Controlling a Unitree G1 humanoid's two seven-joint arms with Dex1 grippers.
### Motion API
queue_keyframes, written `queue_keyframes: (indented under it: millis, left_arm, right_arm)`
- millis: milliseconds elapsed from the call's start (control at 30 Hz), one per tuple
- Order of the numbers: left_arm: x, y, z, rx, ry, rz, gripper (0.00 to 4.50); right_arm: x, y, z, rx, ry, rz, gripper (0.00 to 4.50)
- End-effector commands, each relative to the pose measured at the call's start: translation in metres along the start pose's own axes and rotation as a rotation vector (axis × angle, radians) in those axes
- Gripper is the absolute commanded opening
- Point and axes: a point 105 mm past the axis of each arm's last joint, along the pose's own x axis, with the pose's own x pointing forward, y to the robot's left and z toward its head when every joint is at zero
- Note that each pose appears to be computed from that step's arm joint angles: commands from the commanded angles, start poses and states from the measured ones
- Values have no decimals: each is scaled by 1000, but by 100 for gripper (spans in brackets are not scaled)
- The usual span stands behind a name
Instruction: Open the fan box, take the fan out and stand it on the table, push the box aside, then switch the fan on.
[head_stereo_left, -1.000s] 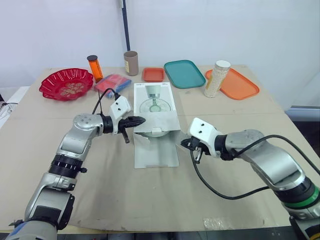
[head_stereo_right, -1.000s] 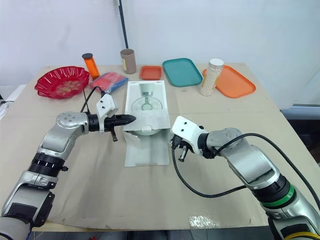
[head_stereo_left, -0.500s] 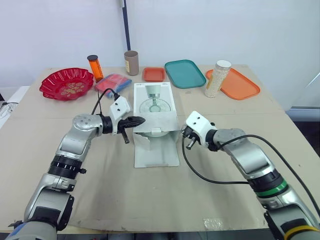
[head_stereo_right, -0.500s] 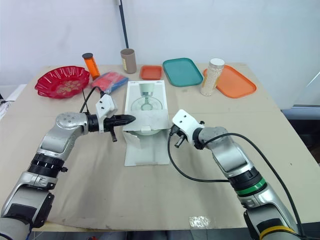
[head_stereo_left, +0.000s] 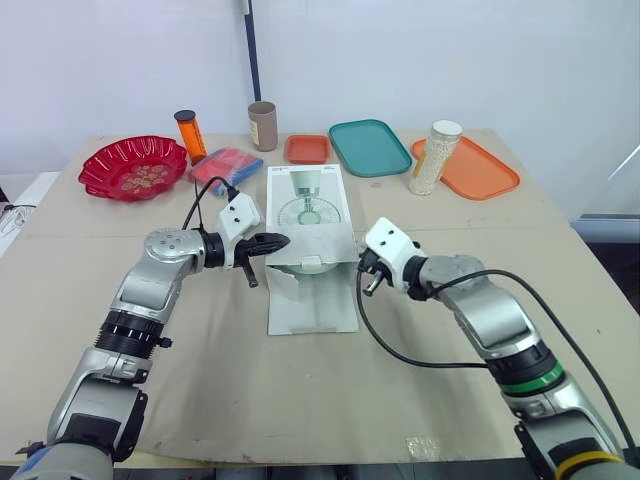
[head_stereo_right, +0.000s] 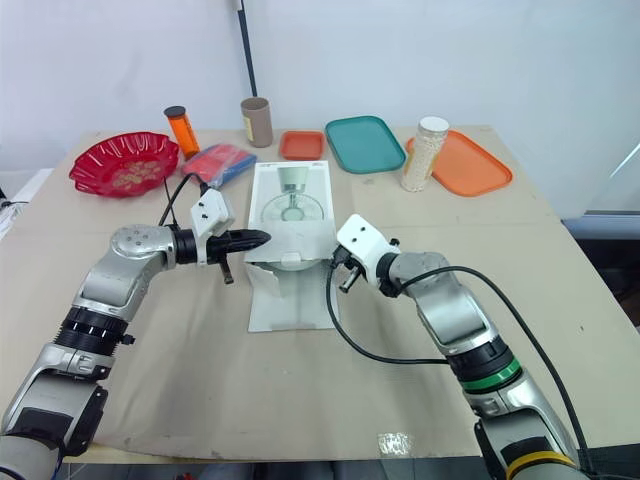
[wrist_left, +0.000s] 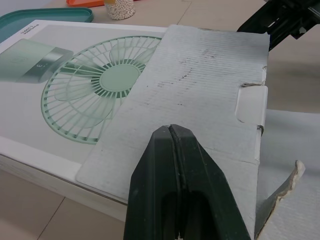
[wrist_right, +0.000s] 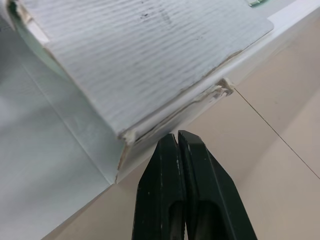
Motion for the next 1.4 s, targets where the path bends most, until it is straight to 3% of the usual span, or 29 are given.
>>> queue_keyframes:
  millis: [33, 233, 433, 633, 767, 1133, 1400]
  left_arm:
    - [-1, -5, -14, -22, 51, -15, 0]
    - [-3, -6, -17, -28, 57, -15, 0]
    - [-6, -5, -19, -29, 65, -5, 0]
    - [-9, -3, -16, -22, 66, 3, 0]
    - [-12, -2, -11, -9, 57, 8, 0]
    - [-14, -22, 35, 44, -47, -97, 0]
    - [-14, -40, 15, 146, 87, -191, 0]
  right_arm:
    - [-13, 3, 5, -47, -20, 33, 6]
    - [-35, 14, 0, -67, 21, 137, 6]
    - [-42, 32, 36, -13, -140, 267, 6]
    - [-35, 4, 72, 119, -269, 191, 6]
    - [-13, -17, 66, 145, -223, 64, 6]
    - [8, -11, 41, 93, -152, 51, 6]
    - [9, -9, 38, 92, -154, 50, 6]
